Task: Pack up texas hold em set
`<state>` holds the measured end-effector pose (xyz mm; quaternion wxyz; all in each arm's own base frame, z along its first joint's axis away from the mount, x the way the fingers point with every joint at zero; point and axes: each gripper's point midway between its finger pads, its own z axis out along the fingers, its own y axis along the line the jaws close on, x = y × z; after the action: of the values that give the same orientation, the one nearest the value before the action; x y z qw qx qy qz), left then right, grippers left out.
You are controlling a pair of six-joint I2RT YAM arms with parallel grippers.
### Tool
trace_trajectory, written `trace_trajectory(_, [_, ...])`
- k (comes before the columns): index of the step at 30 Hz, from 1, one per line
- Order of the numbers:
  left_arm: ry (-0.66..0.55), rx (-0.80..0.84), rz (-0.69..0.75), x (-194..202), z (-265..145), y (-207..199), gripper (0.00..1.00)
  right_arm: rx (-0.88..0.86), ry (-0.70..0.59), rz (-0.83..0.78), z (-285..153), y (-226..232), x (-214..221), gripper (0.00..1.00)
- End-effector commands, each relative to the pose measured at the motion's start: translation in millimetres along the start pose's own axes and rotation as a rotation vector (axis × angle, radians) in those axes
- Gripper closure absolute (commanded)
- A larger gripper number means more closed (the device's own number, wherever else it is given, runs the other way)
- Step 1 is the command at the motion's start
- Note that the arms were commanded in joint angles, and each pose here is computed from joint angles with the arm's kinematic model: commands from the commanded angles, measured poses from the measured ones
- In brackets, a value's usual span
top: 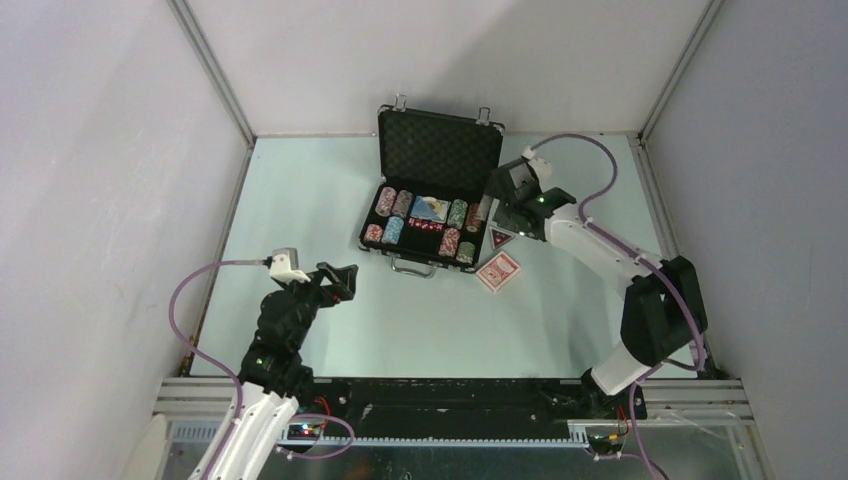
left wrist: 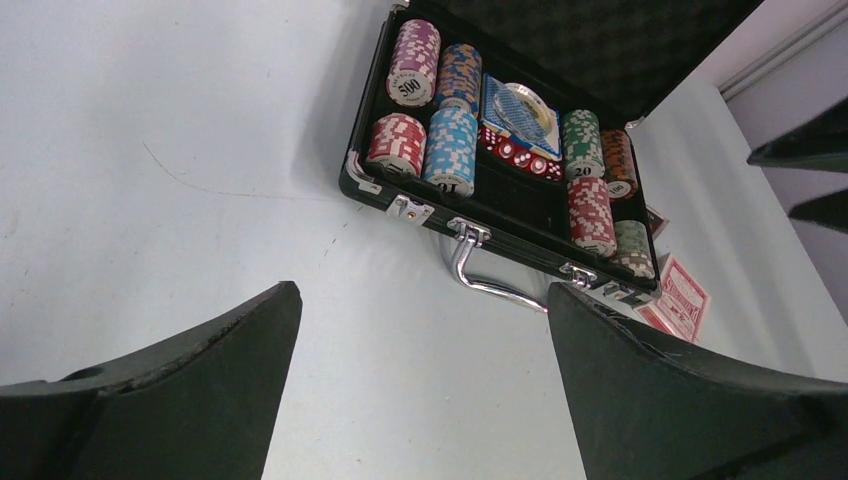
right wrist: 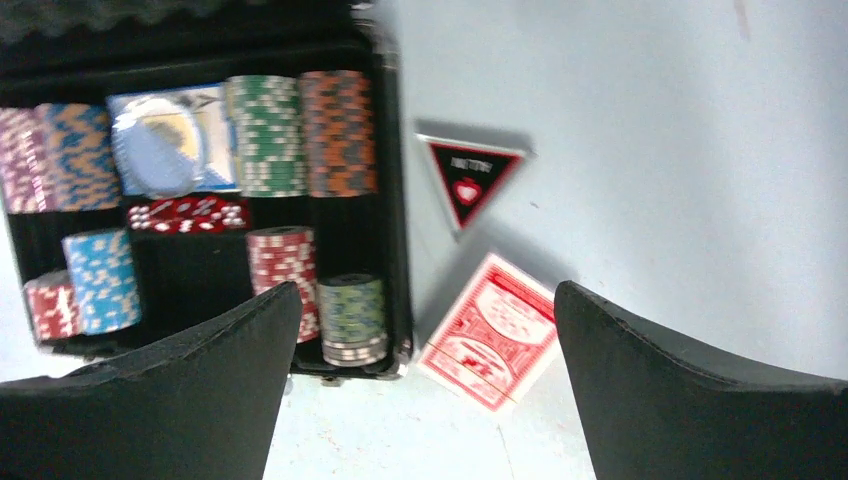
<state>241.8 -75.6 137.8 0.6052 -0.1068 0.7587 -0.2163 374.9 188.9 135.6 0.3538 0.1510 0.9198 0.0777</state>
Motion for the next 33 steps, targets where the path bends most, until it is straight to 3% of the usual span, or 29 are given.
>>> trace_trajectory(1, [-0.026,0.013,0.02,-6.2,1.1,-1.9,0.0,0.229,0.013,0.203,-4.0,-50.4,21.5,0.01])
trace_trajectory(8, [-0.025,0.008,0.019,-6.5,-0.1,-1.1,0.0,0.338,0.185,0.267,17.6,-63.1,71.7,0.0])
trace_trajectory(18, [-0.044,0.004,0.016,-8.8,-2.9,0.4,0.0,0.349,0.246,0.292,41.7,-53.2,100.1,0.01])
trace_trajectory(28, [-0.034,0.001,0.016,-7.7,-1.4,0.3,0.0,0.422,0.306,0.291,46.5,-63.4,124.1,0.11])
trace_trajectory(30, [-0.032,-0.001,0.018,-7.3,-1.3,0.7,0.0,0.433,0.304,0.285,45.7,-65.6,125.2,0.16])
trace_trajectory(33, [-0.032,-0.001,0.017,-7.1,-1.4,0.8,0.0,0.436,0.274,0.271,38.8,-67.5,117.1,0.32])
